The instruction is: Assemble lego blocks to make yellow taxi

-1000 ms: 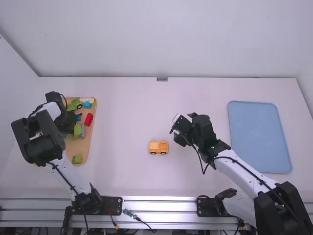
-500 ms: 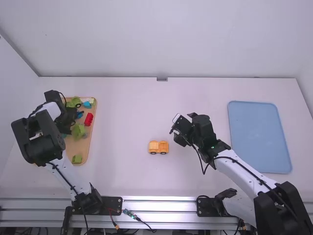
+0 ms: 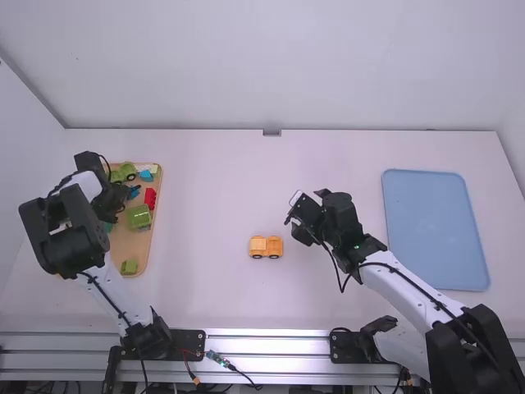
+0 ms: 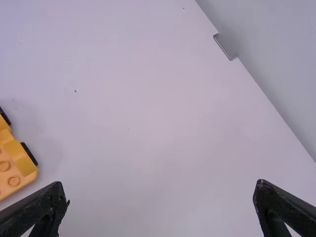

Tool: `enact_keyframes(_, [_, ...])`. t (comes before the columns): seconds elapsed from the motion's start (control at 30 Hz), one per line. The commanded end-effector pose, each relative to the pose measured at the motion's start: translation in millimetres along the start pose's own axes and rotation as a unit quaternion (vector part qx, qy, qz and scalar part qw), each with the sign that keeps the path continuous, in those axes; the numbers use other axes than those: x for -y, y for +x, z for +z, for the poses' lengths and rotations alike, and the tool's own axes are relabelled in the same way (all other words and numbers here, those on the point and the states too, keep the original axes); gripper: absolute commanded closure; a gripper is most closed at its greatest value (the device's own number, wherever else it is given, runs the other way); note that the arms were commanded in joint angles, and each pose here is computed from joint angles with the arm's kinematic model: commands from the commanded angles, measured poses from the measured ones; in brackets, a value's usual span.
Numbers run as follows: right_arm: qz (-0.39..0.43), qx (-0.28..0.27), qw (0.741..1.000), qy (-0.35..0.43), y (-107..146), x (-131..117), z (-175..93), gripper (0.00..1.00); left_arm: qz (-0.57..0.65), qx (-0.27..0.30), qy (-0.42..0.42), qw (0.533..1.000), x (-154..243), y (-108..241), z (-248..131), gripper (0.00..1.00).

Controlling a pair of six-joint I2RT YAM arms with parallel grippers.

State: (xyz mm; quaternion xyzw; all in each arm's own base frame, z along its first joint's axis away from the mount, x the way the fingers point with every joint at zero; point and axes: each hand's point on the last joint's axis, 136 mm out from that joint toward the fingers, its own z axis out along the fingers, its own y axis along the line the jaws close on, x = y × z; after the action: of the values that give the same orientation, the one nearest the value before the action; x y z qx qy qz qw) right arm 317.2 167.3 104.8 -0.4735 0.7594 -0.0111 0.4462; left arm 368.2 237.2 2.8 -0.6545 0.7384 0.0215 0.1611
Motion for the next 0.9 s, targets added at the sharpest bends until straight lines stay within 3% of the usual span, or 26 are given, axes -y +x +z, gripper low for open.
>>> enact_keyframes(0.0, [0.001,0.007,1.000,0.003,-4,1,-4,0.01,0.010,0.001,-0.017,1.000,-10,1,4,0.32])
enact_keyframes(0.3, [0.000,0.006,1.000,0.002,-4,1,-4,0.01,0.005,0.005,-0.012,1.000,-16,6,16,0.26])
enact_keyframes(0.4, [0.001,0.006,1.000,0.002,-4,1,-4,0.01,0.007,0.006,-0.010,1.000,-14,7,16,0.34])
enact_keyframes(0.6, [0.001,0.006,1.000,0.002,-4,1,-4,0.01,0.008,0.003,-0.015,1.000,-17,8,16,0.60])
enact_keyframes(0.77, [0.001,0.006,1.000,0.002,-4,1,-4,0.01,0.010,-0.005,-0.024,1.000,-21,12,16,0.58])
enact_keyframes(0.87, [0.000,0.006,1.000,0.002,-4,1,-4,0.01,0.008,-0.003,-0.023,1.000,-21,10,16,0.64])
